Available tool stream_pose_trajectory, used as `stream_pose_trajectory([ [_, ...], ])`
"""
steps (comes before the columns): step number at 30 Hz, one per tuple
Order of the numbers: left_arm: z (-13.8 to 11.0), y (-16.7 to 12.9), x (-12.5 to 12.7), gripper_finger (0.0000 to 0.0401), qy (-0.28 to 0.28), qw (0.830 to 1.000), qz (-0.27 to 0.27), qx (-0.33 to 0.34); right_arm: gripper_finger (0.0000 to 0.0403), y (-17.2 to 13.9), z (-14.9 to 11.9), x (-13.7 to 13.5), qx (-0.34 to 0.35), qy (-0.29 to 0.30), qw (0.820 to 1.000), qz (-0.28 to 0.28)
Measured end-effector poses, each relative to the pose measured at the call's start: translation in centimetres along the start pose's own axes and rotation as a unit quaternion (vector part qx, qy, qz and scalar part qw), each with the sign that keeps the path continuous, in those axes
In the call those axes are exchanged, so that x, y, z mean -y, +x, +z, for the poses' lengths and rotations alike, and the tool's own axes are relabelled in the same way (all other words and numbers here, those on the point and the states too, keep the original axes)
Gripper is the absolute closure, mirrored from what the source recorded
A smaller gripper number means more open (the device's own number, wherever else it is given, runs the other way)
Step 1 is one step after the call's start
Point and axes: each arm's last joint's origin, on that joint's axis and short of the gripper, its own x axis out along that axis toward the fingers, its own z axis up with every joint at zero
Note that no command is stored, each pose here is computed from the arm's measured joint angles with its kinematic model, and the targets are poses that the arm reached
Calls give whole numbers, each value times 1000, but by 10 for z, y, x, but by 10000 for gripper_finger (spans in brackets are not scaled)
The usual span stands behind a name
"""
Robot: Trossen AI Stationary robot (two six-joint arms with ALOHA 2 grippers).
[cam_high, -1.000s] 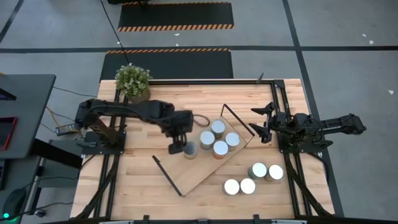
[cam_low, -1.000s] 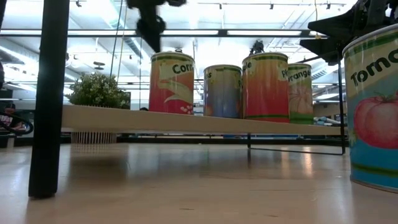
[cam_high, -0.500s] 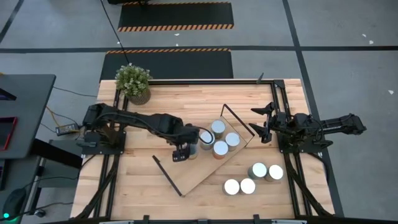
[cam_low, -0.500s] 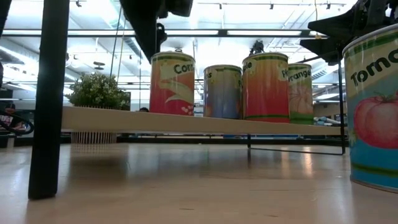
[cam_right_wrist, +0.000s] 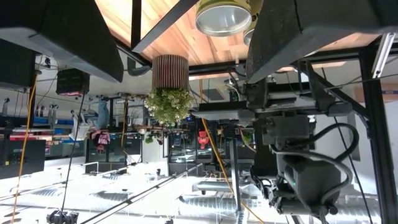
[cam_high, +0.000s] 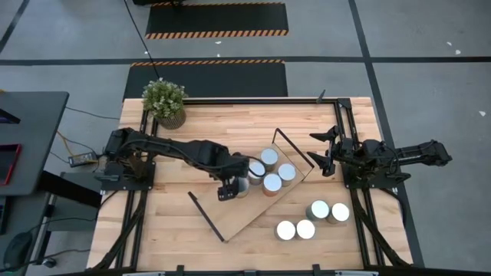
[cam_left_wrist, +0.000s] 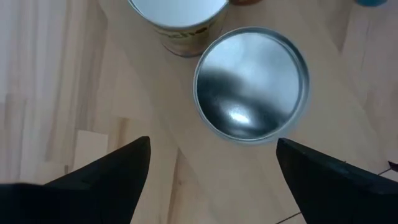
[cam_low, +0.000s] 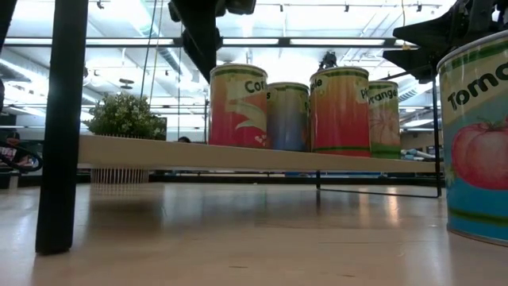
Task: Pick and place cans onto a shelf
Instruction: Put the canned corn on the shelf
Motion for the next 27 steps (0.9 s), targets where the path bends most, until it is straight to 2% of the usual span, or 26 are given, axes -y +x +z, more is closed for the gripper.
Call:
stream_pose_trajectory([
  [7,3,-9,0,46,1,1000,0,8,56,0,0,0,0,0,1000,0],
  [12,-3,-14,3,46,35,999,3,-19,56,0,0,0,0,0,1000,0],
  [16,-3,-14,4,46,34,999,18,-16,56,0,0,0,0,0,1000,0],
  [21,-3,-15,3,46,-23,995,93,17,56,0,0,0,0,0,1000,0],
  [25,-3,-17,20,46,4,977,192,95,56,0,0,0,0,0,1000,0],
  [27,-6,-19,26,46,23,970,212,116,56,0,0,0,0,0,1000,0],
])
